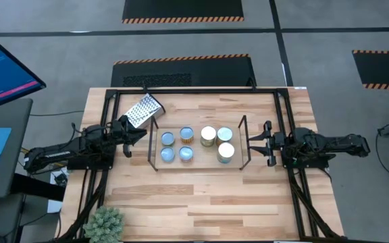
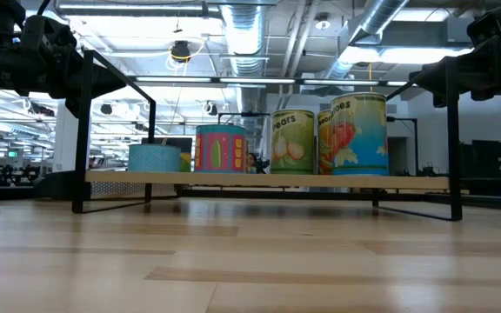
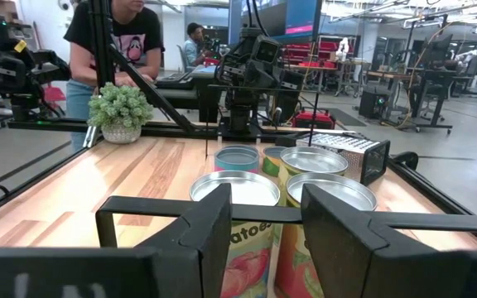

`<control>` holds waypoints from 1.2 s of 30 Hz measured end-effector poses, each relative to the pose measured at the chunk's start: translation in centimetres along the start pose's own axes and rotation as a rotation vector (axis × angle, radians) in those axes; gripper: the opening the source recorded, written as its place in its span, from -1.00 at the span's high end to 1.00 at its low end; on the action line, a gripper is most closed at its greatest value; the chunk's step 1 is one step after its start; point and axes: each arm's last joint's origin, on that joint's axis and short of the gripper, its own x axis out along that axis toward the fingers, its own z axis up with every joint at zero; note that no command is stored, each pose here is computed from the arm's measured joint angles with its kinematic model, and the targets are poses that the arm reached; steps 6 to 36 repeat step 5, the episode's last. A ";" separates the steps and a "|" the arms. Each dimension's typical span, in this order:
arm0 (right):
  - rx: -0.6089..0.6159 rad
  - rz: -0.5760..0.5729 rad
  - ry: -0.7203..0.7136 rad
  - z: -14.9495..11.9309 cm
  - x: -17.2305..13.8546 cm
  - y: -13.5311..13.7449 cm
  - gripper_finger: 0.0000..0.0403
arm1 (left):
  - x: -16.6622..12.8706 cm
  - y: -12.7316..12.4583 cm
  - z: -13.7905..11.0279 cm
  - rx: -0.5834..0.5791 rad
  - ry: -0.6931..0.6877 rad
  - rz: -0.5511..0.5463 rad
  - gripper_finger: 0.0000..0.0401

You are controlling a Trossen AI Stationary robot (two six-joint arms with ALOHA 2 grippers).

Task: Pick and place cans onto a shelf
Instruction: Return to Home Position

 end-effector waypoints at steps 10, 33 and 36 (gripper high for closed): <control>0.000 0.000 0.000 0.0 0.0 0.0 0.14 | 0.0 0.0 0.0 0.000 0.000 0.000 0.79; 0.000 0.000 0.000 0.0 0.0 0.0 0.14 | 0.0 0.0 0.0 0.000 0.000 0.000 0.79; 0.000 0.000 0.000 0.0 0.0 0.0 0.14 | 0.0 0.0 0.0 0.000 0.000 0.000 0.79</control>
